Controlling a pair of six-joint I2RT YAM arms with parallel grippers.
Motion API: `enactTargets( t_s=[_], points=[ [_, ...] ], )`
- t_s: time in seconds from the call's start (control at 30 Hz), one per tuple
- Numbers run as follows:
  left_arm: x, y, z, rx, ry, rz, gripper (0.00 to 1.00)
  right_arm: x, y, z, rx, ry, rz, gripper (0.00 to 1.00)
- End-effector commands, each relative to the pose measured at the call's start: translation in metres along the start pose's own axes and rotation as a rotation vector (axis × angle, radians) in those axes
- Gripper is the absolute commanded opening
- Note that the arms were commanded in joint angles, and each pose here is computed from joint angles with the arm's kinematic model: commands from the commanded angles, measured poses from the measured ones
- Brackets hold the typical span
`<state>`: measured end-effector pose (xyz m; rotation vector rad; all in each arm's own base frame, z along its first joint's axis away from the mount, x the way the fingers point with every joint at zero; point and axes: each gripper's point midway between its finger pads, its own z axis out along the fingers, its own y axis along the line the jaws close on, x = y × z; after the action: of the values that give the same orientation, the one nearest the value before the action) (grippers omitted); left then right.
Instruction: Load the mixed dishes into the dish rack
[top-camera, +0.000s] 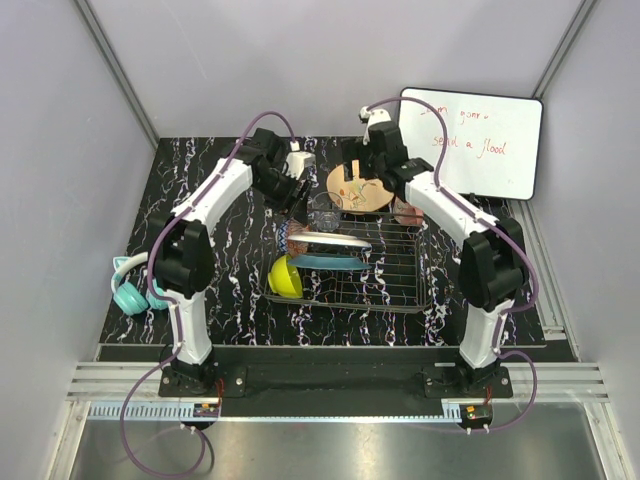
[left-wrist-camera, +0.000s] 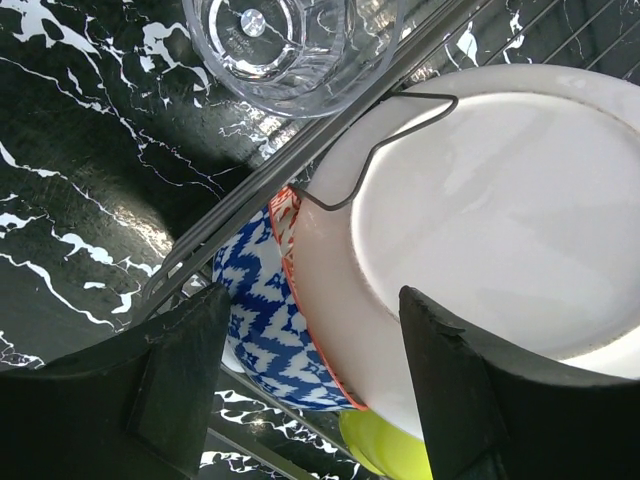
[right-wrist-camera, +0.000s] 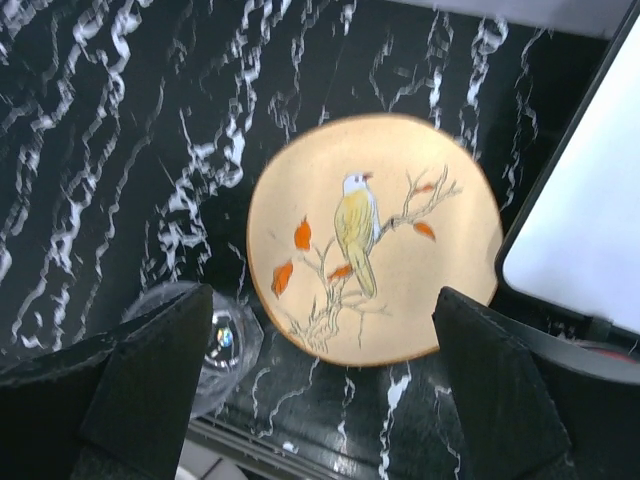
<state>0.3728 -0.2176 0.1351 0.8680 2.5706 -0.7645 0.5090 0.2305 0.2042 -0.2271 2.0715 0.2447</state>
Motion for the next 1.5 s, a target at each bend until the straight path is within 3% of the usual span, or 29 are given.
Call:
enactTargets(
  t_s=[0.0,0.17,0.33,0.57,0.83,1.17,1.47],
  points=[
    [-0.019,-0.018,-0.024,0.016,-0.065,0.019,0.7,0.049,-0.004,0.007,0.034,0.085,-0.029,1.0],
    [-0.048,-0.038,-0.053,0.046,-0.146,0.043,0.71,0.072,-0.001,0.012,0.025,0.14,-0.012,1.0],
    [-0.049,-0.041,-0.059,0.044,-0.151,0.044,0.7,0.089,0.007,0.01,0.012,0.183,-0.01,1.0],
    [-0.047,0.008,-0.026,-0.116,-0.14,0.034,0.7,0.108,0.014,0.003,-0.009,0.233,0.001,0.99],
    [-0.046,0.04,0.004,-0.187,-0.107,-0.005,0.66,0.127,0.026,-0.008,-0.032,0.285,0.001,0.97],
    [-0.037,0.045,0.013,-0.194,-0.099,-0.03,0.64,0.157,0.041,-0.026,-0.061,0.357,0.009,0.94],
    [-0.003,0.036,0.007,-0.199,-0.076,-0.017,0.63,0.195,0.045,-0.054,-0.08,0.442,0.05,0.91]
  ],
)
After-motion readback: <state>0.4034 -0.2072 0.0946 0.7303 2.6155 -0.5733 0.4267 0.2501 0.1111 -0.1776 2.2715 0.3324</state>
